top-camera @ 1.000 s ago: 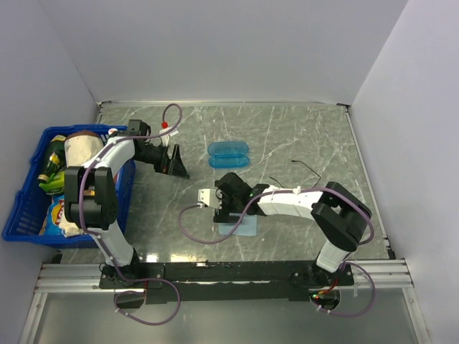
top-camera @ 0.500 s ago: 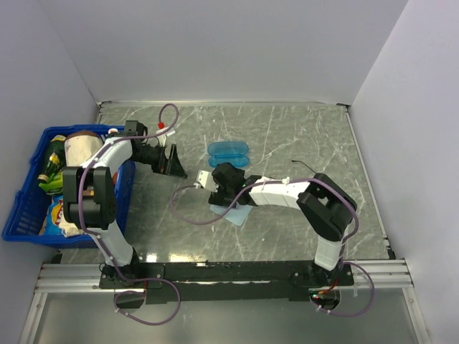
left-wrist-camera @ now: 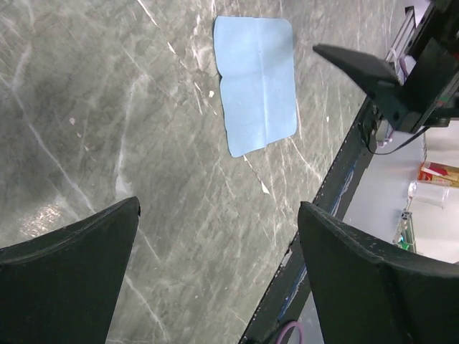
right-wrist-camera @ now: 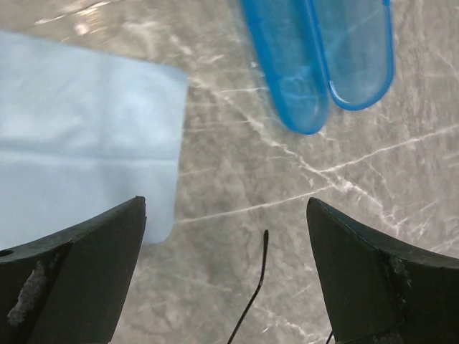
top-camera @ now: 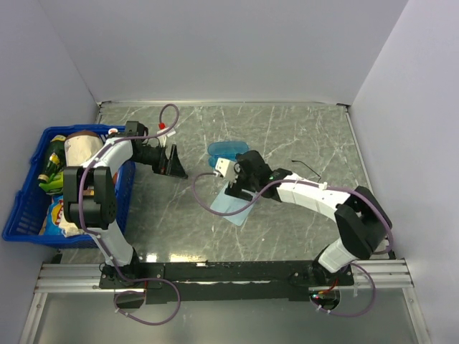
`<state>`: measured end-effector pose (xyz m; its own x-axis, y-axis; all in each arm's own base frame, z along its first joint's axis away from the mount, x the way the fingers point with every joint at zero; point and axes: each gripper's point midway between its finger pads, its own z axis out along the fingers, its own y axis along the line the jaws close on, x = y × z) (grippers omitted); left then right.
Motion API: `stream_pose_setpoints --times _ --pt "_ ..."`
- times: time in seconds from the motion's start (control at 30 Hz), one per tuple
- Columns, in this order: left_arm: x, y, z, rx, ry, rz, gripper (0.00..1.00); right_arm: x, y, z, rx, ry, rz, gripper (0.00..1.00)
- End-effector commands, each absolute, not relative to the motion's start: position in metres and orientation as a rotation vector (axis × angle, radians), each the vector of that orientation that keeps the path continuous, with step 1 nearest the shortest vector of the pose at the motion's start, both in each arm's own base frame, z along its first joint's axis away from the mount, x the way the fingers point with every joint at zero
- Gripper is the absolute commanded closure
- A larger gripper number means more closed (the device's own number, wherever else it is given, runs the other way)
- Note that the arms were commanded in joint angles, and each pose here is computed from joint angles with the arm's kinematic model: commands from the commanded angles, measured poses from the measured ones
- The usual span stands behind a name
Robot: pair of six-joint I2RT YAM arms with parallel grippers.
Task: Organize the sunglasses
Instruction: Move the glasses cleaning cloth to the center of the board.
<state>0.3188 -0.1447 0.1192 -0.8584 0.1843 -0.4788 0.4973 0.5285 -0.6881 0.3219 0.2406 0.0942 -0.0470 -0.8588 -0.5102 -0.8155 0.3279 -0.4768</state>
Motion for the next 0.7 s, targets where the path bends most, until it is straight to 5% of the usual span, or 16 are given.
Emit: stream_pose_setpoints --times 0.0,0.67 --pt "0.317 -0.149 0.127 0.595 2.369 -1.311 0.04 0.299 0.234 0.061 -1.643 1.869 -0.052 0.00" --pt "0.317 -0.149 0.125 0.590 2.376 -1.307 0.03 0.247 0.247 0.021 -1.917 1.885 0.048 0.00"
